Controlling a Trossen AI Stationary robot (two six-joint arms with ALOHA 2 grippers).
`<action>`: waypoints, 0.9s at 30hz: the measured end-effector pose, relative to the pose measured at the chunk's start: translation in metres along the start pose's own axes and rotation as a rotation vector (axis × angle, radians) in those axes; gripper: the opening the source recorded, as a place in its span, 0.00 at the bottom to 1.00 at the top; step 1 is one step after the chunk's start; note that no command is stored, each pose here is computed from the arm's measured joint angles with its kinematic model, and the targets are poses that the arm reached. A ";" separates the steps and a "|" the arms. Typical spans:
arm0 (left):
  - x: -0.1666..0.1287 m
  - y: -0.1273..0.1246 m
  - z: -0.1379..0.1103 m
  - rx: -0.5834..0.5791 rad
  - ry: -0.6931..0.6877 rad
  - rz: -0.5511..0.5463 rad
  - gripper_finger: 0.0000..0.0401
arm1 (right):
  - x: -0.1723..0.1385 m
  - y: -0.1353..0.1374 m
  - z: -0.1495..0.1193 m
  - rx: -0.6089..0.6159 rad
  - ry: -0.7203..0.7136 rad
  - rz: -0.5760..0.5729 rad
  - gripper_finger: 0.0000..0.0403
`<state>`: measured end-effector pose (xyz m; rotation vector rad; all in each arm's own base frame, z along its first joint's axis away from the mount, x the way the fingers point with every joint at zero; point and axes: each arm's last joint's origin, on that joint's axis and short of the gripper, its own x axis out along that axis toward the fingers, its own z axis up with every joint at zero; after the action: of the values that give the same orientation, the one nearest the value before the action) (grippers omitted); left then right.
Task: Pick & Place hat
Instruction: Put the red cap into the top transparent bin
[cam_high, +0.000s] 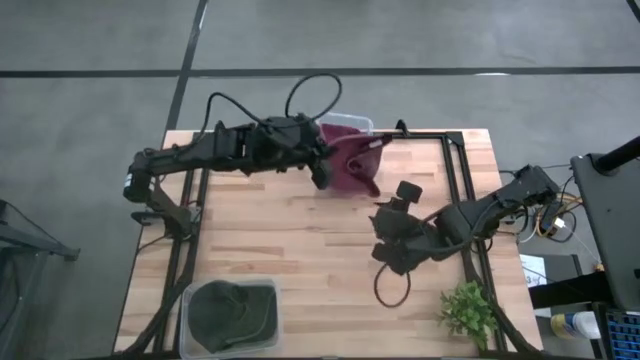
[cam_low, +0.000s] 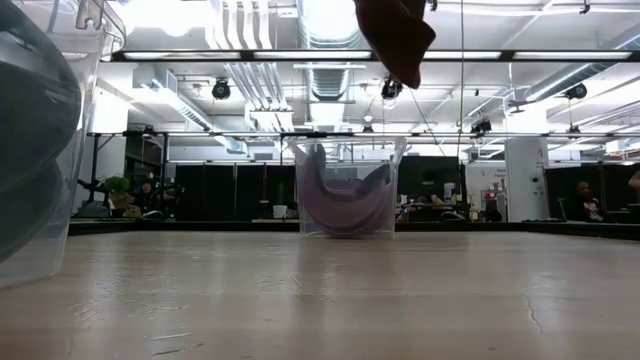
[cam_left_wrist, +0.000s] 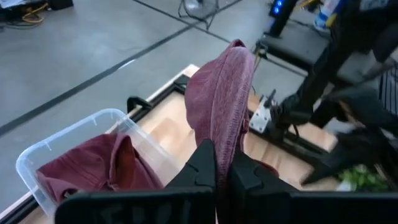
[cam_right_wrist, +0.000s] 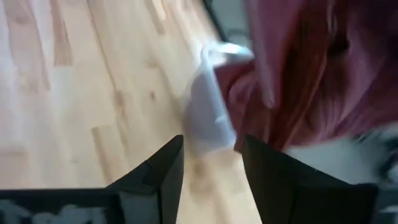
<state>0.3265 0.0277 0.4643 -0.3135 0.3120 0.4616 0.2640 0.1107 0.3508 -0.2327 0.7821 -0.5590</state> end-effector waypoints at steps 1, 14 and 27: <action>0.000 0.001 0.001 -0.007 -0.007 0.002 0.01 | -0.003 0.003 0.000 -0.051 -0.028 -0.016 0.38; 0.001 -0.002 0.006 -0.060 -0.059 -0.008 0.01 | -0.004 0.036 0.008 -0.379 -0.225 -0.301 0.30; 0.004 -0.013 -0.005 -0.051 -0.015 -0.059 0.01 | 0.027 0.047 0.011 -0.485 -0.190 -0.528 0.28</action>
<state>0.3352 0.0161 0.4609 -0.3675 0.2758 0.4144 0.3055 0.1346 0.3233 -0.9454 0.6593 -0.8224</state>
